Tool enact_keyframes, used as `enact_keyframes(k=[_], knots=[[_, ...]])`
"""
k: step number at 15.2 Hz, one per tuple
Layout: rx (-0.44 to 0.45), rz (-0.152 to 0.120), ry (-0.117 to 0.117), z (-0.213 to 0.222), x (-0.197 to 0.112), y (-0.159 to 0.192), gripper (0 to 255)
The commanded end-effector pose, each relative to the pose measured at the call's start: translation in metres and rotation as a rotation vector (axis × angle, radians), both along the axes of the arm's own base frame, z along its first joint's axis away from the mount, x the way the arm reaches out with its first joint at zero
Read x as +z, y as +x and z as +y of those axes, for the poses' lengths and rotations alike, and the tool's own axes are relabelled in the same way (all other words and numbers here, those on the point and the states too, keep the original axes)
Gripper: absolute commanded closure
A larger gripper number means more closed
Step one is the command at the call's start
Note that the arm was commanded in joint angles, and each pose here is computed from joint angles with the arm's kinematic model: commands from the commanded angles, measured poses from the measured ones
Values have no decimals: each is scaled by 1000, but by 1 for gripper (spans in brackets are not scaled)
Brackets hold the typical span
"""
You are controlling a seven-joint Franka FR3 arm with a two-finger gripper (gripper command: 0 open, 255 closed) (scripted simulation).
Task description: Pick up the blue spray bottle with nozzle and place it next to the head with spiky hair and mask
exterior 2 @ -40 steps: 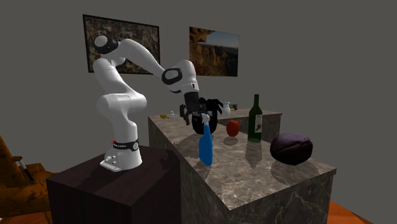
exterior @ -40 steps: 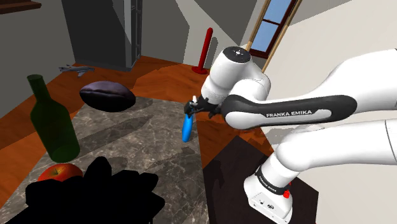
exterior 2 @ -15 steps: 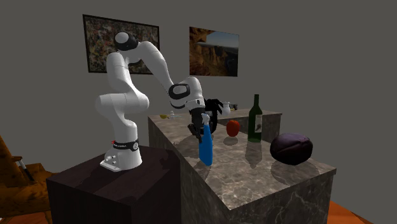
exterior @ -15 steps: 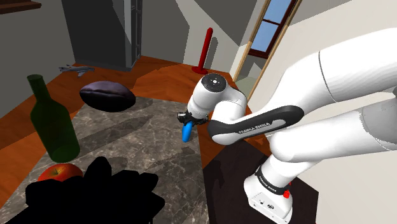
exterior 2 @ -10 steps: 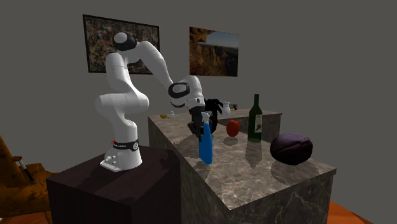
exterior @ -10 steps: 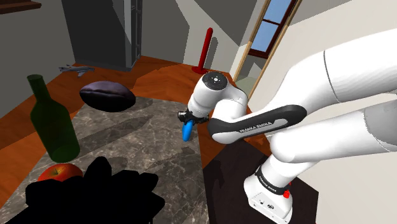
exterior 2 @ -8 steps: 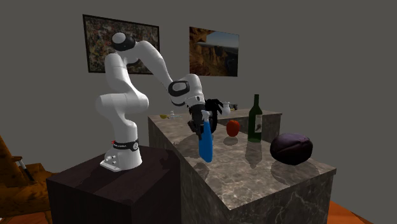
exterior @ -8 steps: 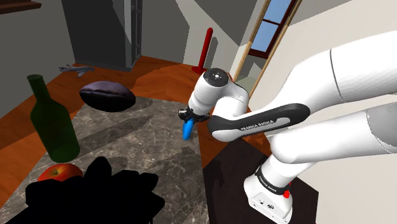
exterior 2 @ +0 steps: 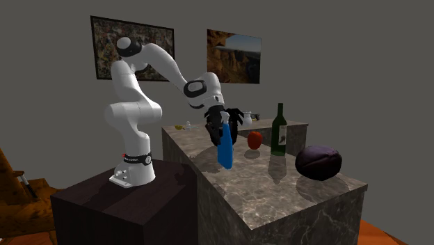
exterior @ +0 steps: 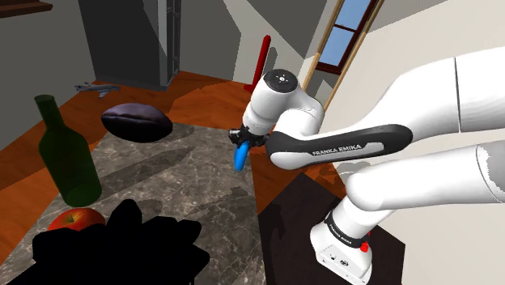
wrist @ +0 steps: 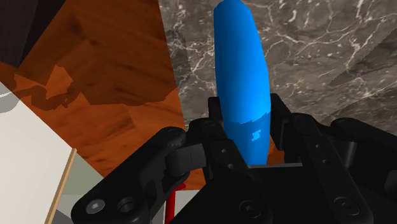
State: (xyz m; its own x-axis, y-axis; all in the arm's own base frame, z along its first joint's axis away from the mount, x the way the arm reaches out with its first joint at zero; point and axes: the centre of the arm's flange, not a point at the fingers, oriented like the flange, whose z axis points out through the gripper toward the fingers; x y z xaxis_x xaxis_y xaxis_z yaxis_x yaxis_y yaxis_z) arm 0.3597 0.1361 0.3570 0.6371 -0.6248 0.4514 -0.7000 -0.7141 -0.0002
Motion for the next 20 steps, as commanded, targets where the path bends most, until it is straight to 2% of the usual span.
enact_keyframes(k=[1, 20], knots=[[0, 0, 0, 0, 11, 0, 255], [0, 0, 0, 0, 112, 0, 255]])
